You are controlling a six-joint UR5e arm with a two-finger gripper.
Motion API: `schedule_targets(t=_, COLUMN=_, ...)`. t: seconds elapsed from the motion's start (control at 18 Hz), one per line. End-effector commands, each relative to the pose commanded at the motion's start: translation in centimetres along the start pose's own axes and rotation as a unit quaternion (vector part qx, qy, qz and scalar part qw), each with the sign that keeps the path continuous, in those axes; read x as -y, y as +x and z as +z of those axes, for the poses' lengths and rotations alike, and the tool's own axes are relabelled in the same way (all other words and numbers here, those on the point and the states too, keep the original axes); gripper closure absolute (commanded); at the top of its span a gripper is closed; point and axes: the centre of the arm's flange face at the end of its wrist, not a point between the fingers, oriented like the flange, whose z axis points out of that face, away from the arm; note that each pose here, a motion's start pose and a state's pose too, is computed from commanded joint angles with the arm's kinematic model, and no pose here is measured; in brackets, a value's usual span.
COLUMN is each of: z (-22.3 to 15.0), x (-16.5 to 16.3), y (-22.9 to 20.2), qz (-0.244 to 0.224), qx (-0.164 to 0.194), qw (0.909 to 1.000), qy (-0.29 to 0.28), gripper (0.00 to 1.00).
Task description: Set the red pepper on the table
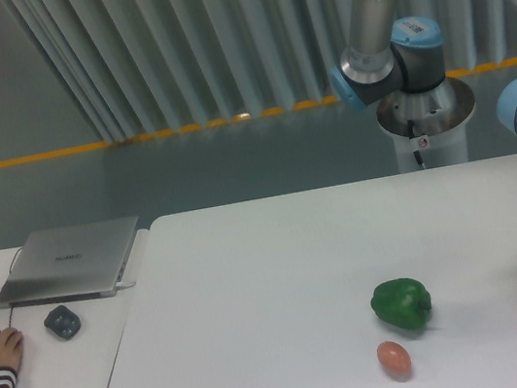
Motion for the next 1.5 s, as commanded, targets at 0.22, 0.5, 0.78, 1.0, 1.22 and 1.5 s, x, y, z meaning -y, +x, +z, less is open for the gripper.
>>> schedule_targets(t=0.22, z=0.2, x=-0.1, y=0.1, qz=-0.001, qx=-0.002, qw=1.0, qy=0.0, gripper=0.08)
schedule_targets(t=0.5, z=0.4, x=0.0, y=0.2, qz=0.001, qx=-0.009, qw=1.0, qy=0.0, gripper=0.21)
schedule_targets(t=0.78, z=0.3, x=0.0, y=0.3, qz=-0.011, qx=-0.017, qw=0.9998, qy=0.0, gripper=0.34)
schedule_targets(t=1.0, z=-0.2, x=-0.2, y=0.0, qz=-0.017, qx=-0.023, qw=0.9996, qy=0.002, gripper=0.38)
schedule_targets(t=1.22, z=-0.6, x=-0.3, y=-0.1, qz=-0.019, qx=-0.032, qw=0.9993, qy=0.005, gripper=0.38)
schedule_targets(t=1.5, z=-1.9, x=-1.0, y=-0.6, qz=-0.02, qx=-0.044, qw=0.9987, qy=0.011, gripper=0.41)
